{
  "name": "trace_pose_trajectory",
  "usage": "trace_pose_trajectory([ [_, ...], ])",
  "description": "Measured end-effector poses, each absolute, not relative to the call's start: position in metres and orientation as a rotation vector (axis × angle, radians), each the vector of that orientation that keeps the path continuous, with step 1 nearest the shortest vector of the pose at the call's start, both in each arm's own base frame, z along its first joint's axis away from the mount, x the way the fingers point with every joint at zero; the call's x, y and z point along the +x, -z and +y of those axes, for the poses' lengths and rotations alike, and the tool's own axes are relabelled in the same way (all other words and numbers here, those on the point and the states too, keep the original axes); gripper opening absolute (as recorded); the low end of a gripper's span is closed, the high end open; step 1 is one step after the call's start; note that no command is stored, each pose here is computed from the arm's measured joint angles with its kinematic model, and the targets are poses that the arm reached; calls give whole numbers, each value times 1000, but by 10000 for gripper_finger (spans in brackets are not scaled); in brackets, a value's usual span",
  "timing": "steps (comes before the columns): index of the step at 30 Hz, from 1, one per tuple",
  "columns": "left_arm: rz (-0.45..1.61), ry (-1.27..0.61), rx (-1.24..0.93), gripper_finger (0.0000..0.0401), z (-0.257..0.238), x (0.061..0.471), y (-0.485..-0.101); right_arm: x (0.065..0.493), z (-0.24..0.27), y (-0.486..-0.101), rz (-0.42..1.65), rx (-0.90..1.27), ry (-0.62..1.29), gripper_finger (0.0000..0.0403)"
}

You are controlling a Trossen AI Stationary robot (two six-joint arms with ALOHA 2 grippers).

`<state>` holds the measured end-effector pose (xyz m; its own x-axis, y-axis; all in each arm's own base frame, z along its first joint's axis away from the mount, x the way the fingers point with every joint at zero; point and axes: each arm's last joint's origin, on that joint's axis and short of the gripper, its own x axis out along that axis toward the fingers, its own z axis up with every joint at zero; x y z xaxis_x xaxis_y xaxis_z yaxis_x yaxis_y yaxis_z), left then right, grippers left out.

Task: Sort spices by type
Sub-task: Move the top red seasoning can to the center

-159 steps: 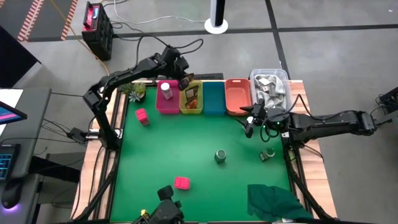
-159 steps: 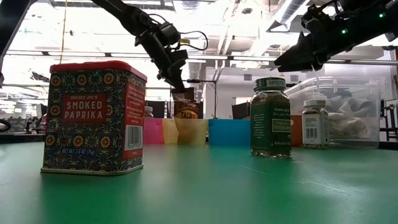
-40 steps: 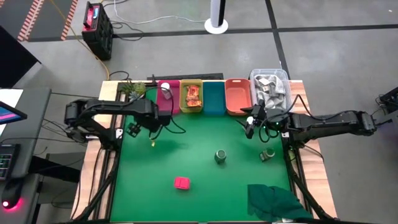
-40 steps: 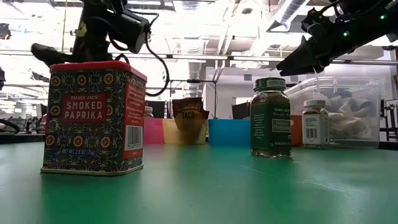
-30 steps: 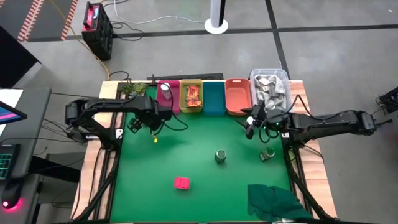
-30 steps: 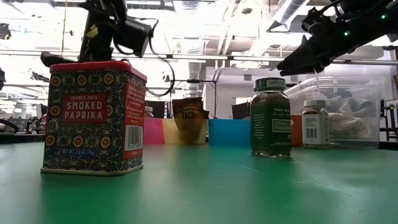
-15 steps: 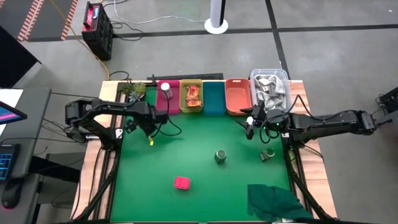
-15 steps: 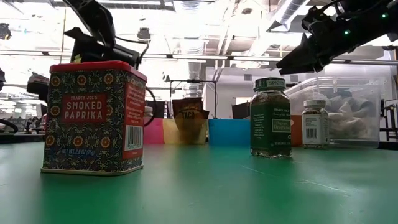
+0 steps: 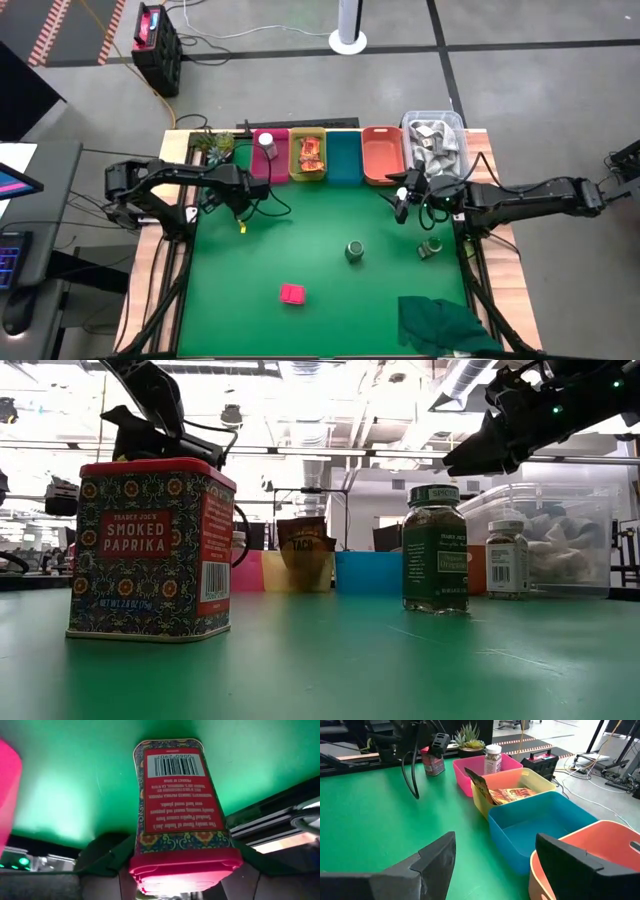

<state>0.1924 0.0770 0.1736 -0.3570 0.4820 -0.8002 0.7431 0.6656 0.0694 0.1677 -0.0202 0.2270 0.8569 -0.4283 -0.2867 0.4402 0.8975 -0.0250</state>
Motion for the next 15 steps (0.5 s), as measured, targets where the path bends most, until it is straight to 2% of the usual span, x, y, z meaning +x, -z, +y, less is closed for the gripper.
trace_pose_trajectory([
  [3,2013,281,893,203,77,198,-183,168,-20,-227,292,42,457,301],
  [8,1910,83,739,203,74,217,-219,168,-20,-227,292,42,457,301],
  [15,1652,-151,314,203,72,241,-279,168,-20,-227,291,49,458,301],
])
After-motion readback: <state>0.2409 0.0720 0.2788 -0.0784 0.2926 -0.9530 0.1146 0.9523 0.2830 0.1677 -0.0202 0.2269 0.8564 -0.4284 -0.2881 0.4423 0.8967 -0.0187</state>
